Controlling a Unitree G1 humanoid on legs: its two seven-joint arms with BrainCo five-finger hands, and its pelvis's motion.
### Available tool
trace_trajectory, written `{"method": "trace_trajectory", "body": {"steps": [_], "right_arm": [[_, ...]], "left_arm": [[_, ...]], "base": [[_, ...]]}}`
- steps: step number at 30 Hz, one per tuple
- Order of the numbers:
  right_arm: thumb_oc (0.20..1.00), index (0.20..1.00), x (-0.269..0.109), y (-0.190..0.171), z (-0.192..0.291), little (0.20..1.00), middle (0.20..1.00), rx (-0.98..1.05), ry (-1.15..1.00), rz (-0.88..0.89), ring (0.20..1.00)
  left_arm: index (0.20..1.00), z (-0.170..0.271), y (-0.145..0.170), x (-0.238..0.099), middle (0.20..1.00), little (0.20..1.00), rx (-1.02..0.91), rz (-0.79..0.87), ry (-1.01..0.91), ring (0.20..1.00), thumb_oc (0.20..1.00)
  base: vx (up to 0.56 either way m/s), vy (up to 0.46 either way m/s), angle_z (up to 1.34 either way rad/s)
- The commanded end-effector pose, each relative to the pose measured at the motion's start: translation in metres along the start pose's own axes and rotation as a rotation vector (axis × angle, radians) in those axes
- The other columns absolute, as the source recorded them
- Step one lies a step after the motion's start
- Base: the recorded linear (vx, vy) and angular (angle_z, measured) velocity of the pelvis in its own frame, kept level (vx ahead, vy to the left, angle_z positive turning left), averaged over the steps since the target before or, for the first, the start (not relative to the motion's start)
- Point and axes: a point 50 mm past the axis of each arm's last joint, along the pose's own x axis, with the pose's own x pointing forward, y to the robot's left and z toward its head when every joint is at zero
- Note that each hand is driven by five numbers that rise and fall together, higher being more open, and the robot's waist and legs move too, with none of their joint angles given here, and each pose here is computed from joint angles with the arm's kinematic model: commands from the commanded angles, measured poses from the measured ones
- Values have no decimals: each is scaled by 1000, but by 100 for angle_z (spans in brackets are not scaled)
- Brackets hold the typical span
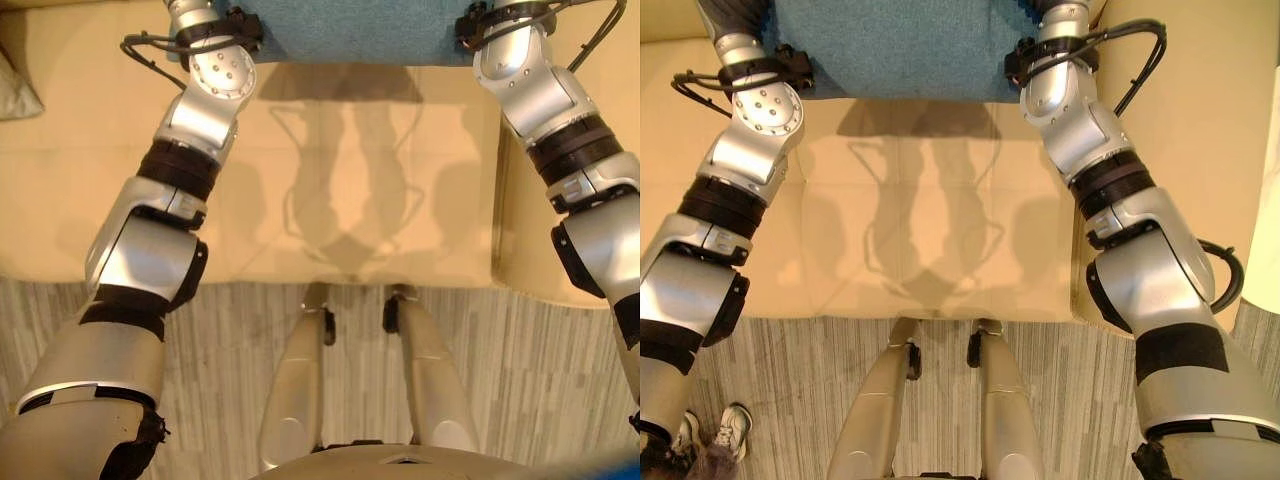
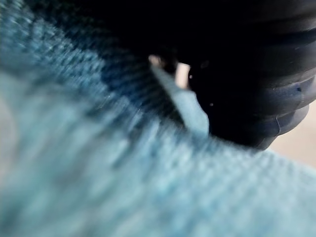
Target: Pick up all the scattered cushions and arrange them neatly on the sofa.
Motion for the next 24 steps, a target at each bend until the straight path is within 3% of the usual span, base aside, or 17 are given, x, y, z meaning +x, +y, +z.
{"method": "trace_trajectory", "body": {"steps": [1, 5, 10, 11, 12, 17, 18, 20, 21, 22, 23, 24], "right_arm": [[200, 200, 4, 31, 61, 200, 200, 299, -93, 151, 200], [200, 200, 14, 24, 60, 200, 200, 288, -58, 201, 200], [200, 200, 13, 26, 47, 200, 200, 217, -14, 231, 200], [200, 200, 14, 24, 45, 200, 200, 211, -9, 226, 200], [200, 200, 14, 23, 41, 200, 200, 191, -2, 225, 200], [200, 200, 17, 17, 31, 200, 200, 112, 19, 215, 200], [200, 200, 19, 15, 31, 200, 200, 114, 21, 205, 200], [200, 200, 20, 12, 29, 200, 200, 102, 30, 200, 200], [209, 209, 21, 11, 28, 209, 209, 93, 28, 203, 209], [564, 564, 24, 6, 26, 564, 564, 96, 36, 186, 564], [1000, 1000, 24, 3, 22, 1000, 1000, 113, 52, 171, 1000], [1000, 1000, 24, 3, 22, 1000, 1000, 113, 52, 171, 1000]], "left_arm": [[200, 70, -39, 13, 200, 200, -128, -195, -177, 200, 200], [200, 73, -36, 27, 200, 200, -114, -247, -141, 200, 200], [200, 49, -42, 13, 200, 200, -237, -249, -9, 200, 200], [360, 50, -43, 12, 360, 360, -257, -250, -8, 360, 360], [435, 44, -46, 6, 435, 435, -291, -256, 21, 435, 435], [586, 31, -60, -17, 586, 586, -395, -278, 103, 586, 586], [758, 28, -64, -22, 758, 758, -406, -286, 121, 758, 758], [1000, 27, -66, -24, 1000, 1000, -406, -295, 128, 1000, 1000], [1000, 23, -66, -26, 1000, 1000, -399, -298, 142, 1000, 1000], [1000, 20, -68, -28, 1000, 1000, -390, -310, 155, 1000, 1000], [1000, 16, -66, -29, 1000, 1000, -377, -313, 158, 1000, 1000], [1000, 16, -66, -29, 1000, 1000, -377, -313, 158, 1000, 1000]], "base": [[0, 0, 0], [-20, -29, 9], [5, -8, 3], [0, 0, 0], [0, 0, 0], [-3, -1, 1], [0, 0, 0], [0, 0, 0], [0, 0, 0], [0, 0, 0], [0, 0, 0], [0, 0, 0]]}}
